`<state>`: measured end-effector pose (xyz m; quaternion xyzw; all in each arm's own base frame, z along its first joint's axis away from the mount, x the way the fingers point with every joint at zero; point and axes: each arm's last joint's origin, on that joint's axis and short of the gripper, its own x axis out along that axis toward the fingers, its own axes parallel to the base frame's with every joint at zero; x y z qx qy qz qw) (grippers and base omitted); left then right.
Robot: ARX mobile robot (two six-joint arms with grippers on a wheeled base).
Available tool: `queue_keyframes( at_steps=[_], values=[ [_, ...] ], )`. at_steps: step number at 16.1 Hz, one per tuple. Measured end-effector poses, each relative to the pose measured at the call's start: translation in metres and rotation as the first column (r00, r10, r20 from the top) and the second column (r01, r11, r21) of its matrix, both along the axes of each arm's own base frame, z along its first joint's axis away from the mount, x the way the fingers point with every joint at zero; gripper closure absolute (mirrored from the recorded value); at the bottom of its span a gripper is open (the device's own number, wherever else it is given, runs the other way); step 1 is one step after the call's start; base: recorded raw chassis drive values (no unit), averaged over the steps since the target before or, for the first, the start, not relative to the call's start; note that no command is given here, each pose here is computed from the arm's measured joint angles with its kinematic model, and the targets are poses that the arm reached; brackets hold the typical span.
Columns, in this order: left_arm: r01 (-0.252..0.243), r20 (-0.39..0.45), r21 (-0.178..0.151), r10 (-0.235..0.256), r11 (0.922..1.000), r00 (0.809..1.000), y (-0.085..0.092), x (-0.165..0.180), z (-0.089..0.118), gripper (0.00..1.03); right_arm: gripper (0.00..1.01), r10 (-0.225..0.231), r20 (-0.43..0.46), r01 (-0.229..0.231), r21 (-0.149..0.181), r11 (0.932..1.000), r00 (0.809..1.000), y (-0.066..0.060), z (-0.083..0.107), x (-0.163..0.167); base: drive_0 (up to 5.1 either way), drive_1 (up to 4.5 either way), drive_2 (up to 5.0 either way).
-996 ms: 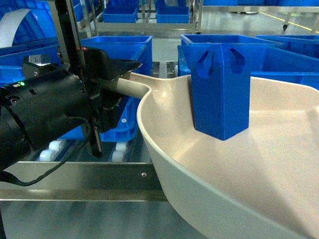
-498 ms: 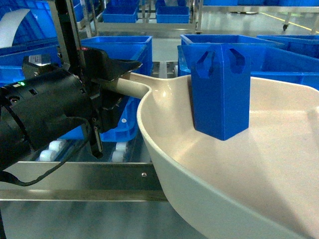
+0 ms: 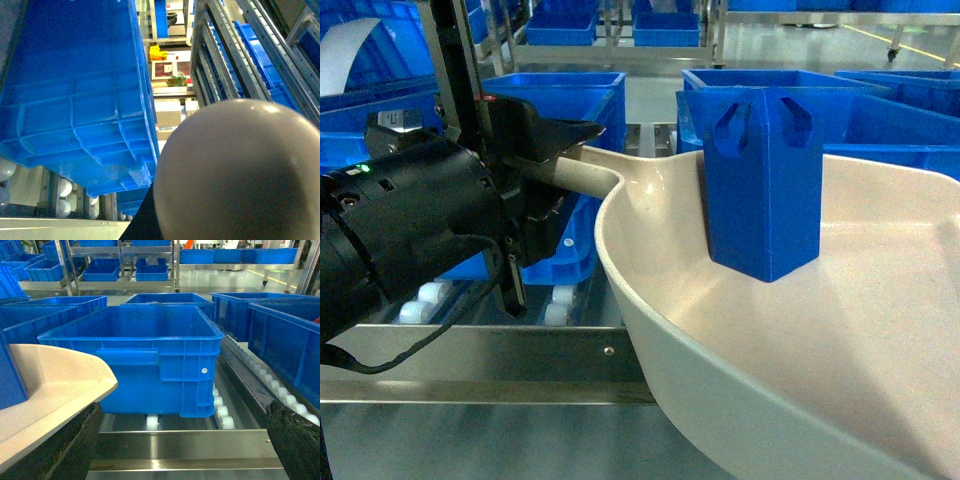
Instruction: Place part in tray to right shelf
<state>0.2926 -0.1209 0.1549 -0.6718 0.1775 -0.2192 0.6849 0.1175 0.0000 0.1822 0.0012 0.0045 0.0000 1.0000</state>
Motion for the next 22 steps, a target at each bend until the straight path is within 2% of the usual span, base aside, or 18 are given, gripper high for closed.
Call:
queue_keyframes(
  at_steps=[13,14,15,16,17,18,19,20,21,22],
  values=[
    [0.0,0.0,0.0,0.0,1.0,1.0,0.0,0.0,0.0,0.89,0.03,0.0,0.0,0.0,0.0,1.0,1.0,0.0,0.0,0.0,0.0,0.0,0.0],
    [-0.151,-0.051,0.077,0.155,0.9855,0.987,-0.002,-0.008,0.008,0.89,0.03,0.0,0.0,0.0,0.0,1.0,1.0,0.0,0.0,0.0,0.0,0.0,0.0],
    [-0.26,0.038,0.07,0.258,0.963,0.965,0.001,-0.017,0.03,0.89,0.03,0.0,-0.001,0.0,0.0,1.0,1.0,0.0,0.0,0.0,0.0,0.0,0.0],
    [-0.32,0.141,-0.014,0.319,0.9473,0.937,0.005,-0.023,0.058,0.89,0.03,0.0,0.0,0.0,0.0,1.0,1.0,0.0,0.0,0.0,0.0,0.0,0.0],
    [-0.331,0.201,-0.073,0.339,0.9409,0.919,0.007,-0.025,0.08,0.89,0.03,0.0,0.001,0.0,0.0,1.0,1.0,0.0,0.0,0.0,0.0,0.0,0.0],
    [-0.339,0.202,-0.074,0.347,0.9379,0.916,0.009,-0.025,0.087,0.89,0.03,0.0,-0.001,0.0,0.0,1.0,1.0,0.0,0.0,0.0,0.0,0.0,0.0],
    [-0.353,0.173,-0.034,0.354,0.9349,0.919,0.014,-0.022,0.084,0.89,0.03,0.0,0.0,0.0,0.0,1.0,1.0,0.0,0.0,0.0,0.0,0.0,0.0],
    [-0.381,0.104,0.029,0.376,0.9243,0.921,0.019,-0.014,0.082,0.89,0.03,0.0,0.0,0.0,0.0,1.0,1.0,0.0,0.0,0.0,0.0,0.0,0.0],
    [-0.428,0.054,0.069,0.425,0.9012,0.904,0.03,-0.006,0.085,0.89,0.03,0.0,0.0,0.0,0.0,1.0,1.0,0.0,0.0,0.0,0.0,0.0,0.0],
    [-0.495,0.009,0.095,0.496,0.8638,0.868,0.043,0.005,0.095,0.89,0.03,0.0,0.0,0.0,0.0,1.0,1.0,0.0,0.0,0.0,0.0,0.0,0.0]
  ],
)
